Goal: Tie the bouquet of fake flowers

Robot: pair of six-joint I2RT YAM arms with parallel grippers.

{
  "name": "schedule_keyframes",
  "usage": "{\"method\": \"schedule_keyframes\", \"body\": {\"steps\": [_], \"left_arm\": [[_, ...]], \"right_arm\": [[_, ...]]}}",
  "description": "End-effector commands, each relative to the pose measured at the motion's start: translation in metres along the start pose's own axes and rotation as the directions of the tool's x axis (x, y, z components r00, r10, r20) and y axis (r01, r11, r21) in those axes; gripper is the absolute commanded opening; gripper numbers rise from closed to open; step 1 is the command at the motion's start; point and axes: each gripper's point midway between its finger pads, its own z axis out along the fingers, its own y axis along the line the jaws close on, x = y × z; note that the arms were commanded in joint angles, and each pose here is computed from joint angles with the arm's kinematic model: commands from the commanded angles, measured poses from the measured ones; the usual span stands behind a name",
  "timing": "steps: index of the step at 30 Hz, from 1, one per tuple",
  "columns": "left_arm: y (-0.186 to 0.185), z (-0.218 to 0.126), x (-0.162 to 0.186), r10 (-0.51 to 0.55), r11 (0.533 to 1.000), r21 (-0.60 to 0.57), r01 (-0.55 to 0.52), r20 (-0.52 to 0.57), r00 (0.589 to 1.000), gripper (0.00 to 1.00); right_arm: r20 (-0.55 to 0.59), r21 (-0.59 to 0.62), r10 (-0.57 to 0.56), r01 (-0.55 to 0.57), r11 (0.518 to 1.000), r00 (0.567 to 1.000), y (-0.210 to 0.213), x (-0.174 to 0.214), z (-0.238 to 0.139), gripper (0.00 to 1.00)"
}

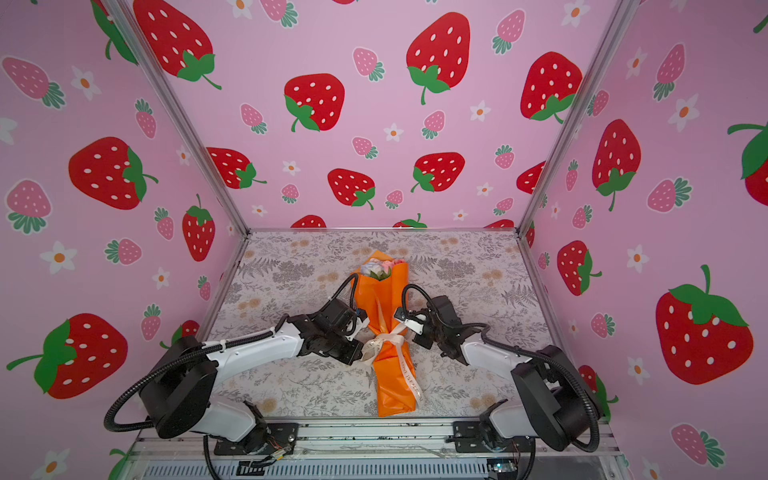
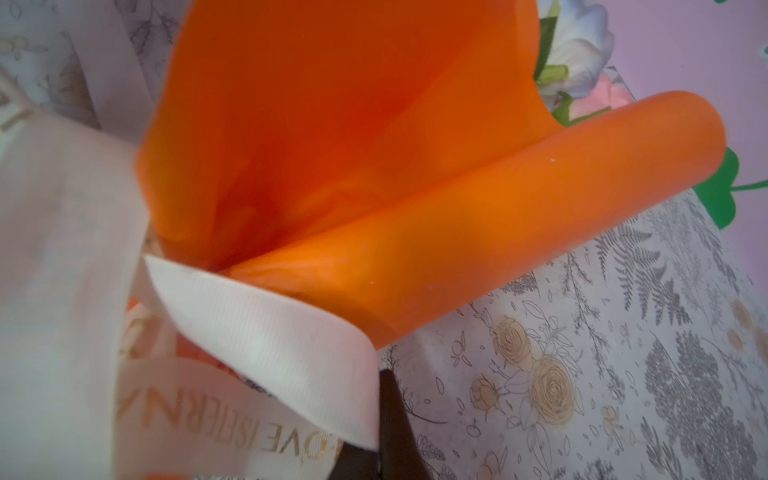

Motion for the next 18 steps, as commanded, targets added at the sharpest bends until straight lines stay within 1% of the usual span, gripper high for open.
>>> {"method": "schedule_keyframes", "body": {"steps": [1, 3, 5, 6, 9, 13, 15, 17, 18], "left_arm": [[0.002, -0.011, -0.003, 0.037, 0.999, -0.029, -0.037, -0.007, 0.999, 0.00], [0.003, -0.012, -0.003, 0.047, 0.998, -0.037, -0.048, -0.013, 0.999, 0.00], [0.003, -0.013, -0.002, 0.057, 0.997, -0.046, -0.058, -0.017, 0.998, 0.00], [0.005, -0.014, -0.001, 0.058, 0.997, -0.055, -0.059, -0.023, 0.998, 0.00], [0.009, -0.017, 0.002, 0.061, 0.995, -0.077, -0.063, -0.035, 0.998, 0.00], [0.011, -0.018, 0.005, 0.056, 0.994, -0.087, -0.060, -0.047, 0.997, 0.00], [0.012, -0.019, 0.007, 0.054, 0.994, -0.096, -0.059, -0.056, 0.997, 0.00], [0.014, -0.019, 0.009, 0.053, 0.993, -0.101, -0.059, -0.062, 0.997, 0.00], [0.015, -0.018, 0.010, 0.053, 0.993, -0.107, -0.059, -0.063, 0.997, 0.00]], "right_arm": [[-0.079, 0.069, 0.227, -0.222, 0.973, 0.971, -0.013, 0.004, -0.010, 0.00], [-0.100, 0.087, 0.298, -0.290, 0.953, 0.949, -0.015, 0.007, -0.012, 0.00], [-0.140, 0.095, 0.344, -0.334, 0.938, 0.928, -0.014, 0.011, -0.014, 0.00], [-0.162, 0.116, 0.386, -0.371, 0.921, 0.908, -0.016, 0.016, -0.015, 0.00], [-0.204, 0.178, 0.459, -0.429, 0.886, 0.865, -0.021, 0.027, -0.018, 0.00], [-0.223, 0.211, 0.537, -0.498, 0.841, 0.813, -0.018, 0.036, -0.022, 0.00], [-0.227, 0.249, 0.566, -0.515, 0.820, 0.793, -0.020, 0.042, -0.026, 0.00], [-0.219, 0.265, 0.585, -0.529, 0.806, 0.781, -0.019, 0.045, -0.030, 0.00], [-0.212, 0.294, 0.608, -0.543, 0.786, 0.765, -0.021, 0.049, -0.033, 0.00]]}}
